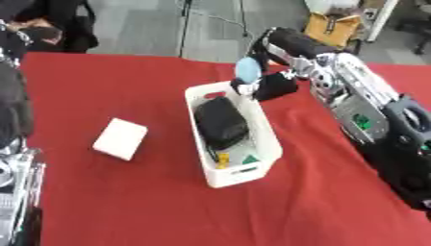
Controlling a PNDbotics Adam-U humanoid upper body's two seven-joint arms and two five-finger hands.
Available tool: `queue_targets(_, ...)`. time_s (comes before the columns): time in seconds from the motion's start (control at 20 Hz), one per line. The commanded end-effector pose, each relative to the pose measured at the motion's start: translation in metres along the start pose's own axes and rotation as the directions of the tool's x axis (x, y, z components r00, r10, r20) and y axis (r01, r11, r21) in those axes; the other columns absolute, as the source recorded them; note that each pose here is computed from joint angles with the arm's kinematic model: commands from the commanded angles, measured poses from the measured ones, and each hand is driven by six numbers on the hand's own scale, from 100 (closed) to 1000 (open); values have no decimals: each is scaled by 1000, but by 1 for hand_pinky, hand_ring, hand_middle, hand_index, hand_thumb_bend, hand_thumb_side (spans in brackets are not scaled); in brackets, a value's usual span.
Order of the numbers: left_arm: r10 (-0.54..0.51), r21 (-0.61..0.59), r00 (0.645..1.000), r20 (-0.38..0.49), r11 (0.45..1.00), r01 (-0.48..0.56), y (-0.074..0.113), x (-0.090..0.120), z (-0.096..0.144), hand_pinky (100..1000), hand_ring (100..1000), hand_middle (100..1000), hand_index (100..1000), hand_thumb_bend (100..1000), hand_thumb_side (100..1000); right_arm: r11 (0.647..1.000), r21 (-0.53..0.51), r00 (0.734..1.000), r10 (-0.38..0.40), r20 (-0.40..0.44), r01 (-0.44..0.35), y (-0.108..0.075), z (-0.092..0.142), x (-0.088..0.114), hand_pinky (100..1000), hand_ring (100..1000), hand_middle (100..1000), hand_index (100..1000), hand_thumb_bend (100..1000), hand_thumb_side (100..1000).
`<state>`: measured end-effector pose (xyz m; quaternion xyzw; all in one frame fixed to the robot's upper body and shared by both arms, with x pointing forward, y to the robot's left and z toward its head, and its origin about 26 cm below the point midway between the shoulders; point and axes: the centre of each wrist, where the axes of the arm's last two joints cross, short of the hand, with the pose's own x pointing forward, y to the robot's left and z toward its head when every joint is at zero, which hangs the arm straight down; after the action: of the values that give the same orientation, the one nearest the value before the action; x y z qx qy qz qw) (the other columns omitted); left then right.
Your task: Pick up objects on the table and place them in the box.
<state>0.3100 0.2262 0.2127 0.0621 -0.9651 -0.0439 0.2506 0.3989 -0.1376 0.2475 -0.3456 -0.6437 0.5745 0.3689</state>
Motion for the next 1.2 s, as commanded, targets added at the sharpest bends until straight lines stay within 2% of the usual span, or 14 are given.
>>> queue_targets(0.05, -12, 4, 999, 34, 1000, 12, 3, 5, -7, 652, 857, 1000, 910, 100, 1000, 999, -24, 1000, 22, 13, -21, -6, 0, 4, 786, 655, 384, 476, 338, 503)
queue_targets(0.55, -2, -3, 999, 37, 1000, 2, 0, 6, -7, 652, 859, 1000, 910, 100, 1000, 999, 0, 999, 34, -14, -34, 24, -11, -7, 791, 659, 386, 480, 337, 497)
queue_targets(1.0, -2, -3, 999, 42, 1000, 2, 0, 6, -8, 652, 859, 1000, 910, 100, 1000, 999, 25, 999, 45, -9, -45, 39, -14, -14, 796, 679, 413, 514, 344, 501)
queue_targets(1.2, -1, -3, 999, 43, 1000, 1, 0, 6, -9, 651, 858, 1000, 910, 100, 1000, 997, 56, 999, 49, 19, -50, 40, -14, -13, 812, 715, 454, 556, 450, 511)
